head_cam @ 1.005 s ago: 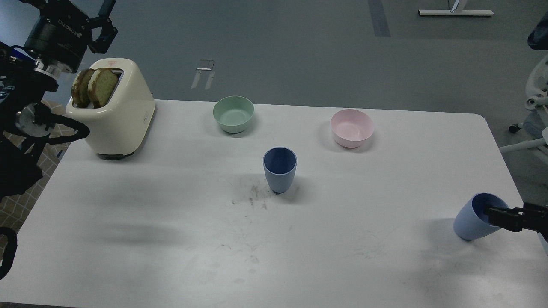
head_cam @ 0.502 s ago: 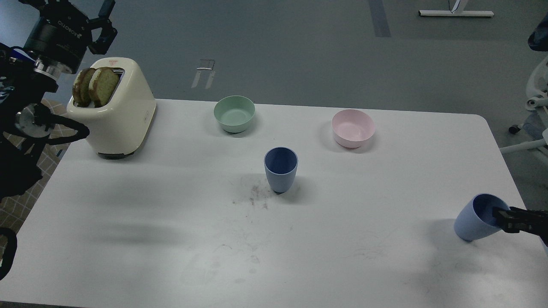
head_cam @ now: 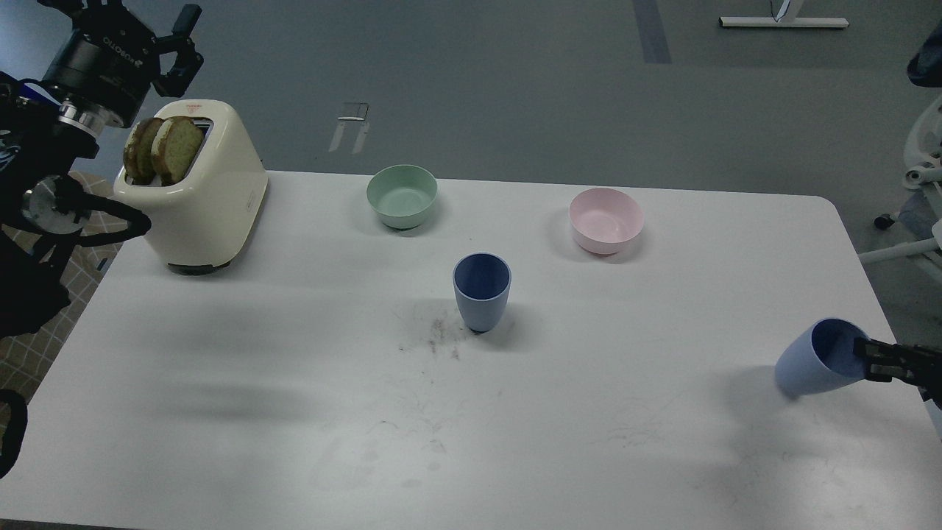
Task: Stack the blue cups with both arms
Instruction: 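Lift the blue cup and carry it above the centered cup, then lower the held cup into the centered blue cup and release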
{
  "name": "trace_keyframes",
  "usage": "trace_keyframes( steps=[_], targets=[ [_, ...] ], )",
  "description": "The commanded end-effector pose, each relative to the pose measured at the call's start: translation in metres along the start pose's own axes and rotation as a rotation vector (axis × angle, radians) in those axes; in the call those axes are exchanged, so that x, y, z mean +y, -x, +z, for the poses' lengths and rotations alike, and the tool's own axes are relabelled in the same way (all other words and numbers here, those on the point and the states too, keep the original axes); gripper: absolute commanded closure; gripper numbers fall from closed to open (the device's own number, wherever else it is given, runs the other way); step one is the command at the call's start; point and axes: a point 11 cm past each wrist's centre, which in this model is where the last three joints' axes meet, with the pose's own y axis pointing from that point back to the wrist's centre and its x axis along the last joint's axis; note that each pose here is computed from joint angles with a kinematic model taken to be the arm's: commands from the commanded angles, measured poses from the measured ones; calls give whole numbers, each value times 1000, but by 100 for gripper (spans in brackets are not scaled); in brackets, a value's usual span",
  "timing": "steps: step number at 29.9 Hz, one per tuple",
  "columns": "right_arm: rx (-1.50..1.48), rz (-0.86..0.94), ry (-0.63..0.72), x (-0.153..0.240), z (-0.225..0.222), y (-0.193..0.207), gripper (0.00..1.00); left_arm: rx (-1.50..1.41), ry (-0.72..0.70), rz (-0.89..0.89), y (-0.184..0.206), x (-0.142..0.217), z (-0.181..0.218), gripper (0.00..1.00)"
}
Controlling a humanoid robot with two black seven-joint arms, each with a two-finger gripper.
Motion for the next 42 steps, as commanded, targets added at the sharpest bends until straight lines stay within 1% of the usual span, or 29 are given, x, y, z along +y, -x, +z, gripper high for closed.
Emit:
trace_keyframes(
  steps=[1,2,3,5,6,8,10,11,12,13,14,16,17,19,22,26,29,42],
  targets=[
    [-24,161,-31,11,-8,-49,100,1,-3,-1,1,0,-1,2],
    [-13,209,-58,15,-17,-68,100,3,-1,-3,1,0,-1,2],
    [-13,210,-58,15,-17,-68,100,3,-1,-3,1,0,-1,2],
    [-15,300,-128,24,-37,-103,100,4,-1,-3,2,0,-2,2],
    [-24,326,-155,25,-45,-112,100,5,-1,-3,2,0,-2,2],
    [-53,415,-276,23,-84,-137,100,6,4,-3,2,0,-1,2],
    [-60,448,-331,21,-105,-150,100,6,2,-3,2,0,-1,2],
    [-60,464,-368,17,-126,-159,100,6,2,-1,1,1,-2,2],
    [-54,468,-386,15,-137,-163,100,6,2,-1,1,1,-2,2],
    [-36,464,-431,10,-163,-169,100,7,4,-1,1,1,-1,2],
    [-22,461,-455,8,-176,-171,100,9,4,0,1,1,-2,2],
    [43,408,-545,-4,-229,-165,100,15,10,-1,3,-1,-2,2],
    [43,408,-545,-4,-229,-165,100,15,10,-1,3,-1,-2,2],
    [119,337,-626,-13,-277,-147,100,24,13,0,4,-1,-3,2],
    [174,269,-673,-23,-319,-125,100,25,12,1,4,-1,-4,2],
    [205,218,-671,-36,-336,-115,100,26,11,0,4,-1,-4,2],
    [248,156,-635,-55,-339,-100,100,25,9,0,4,0,-5,2],
    [315,108,-624,-62,-346,-86,100,23,1,-3,5,0,-7,2]
  ],
)
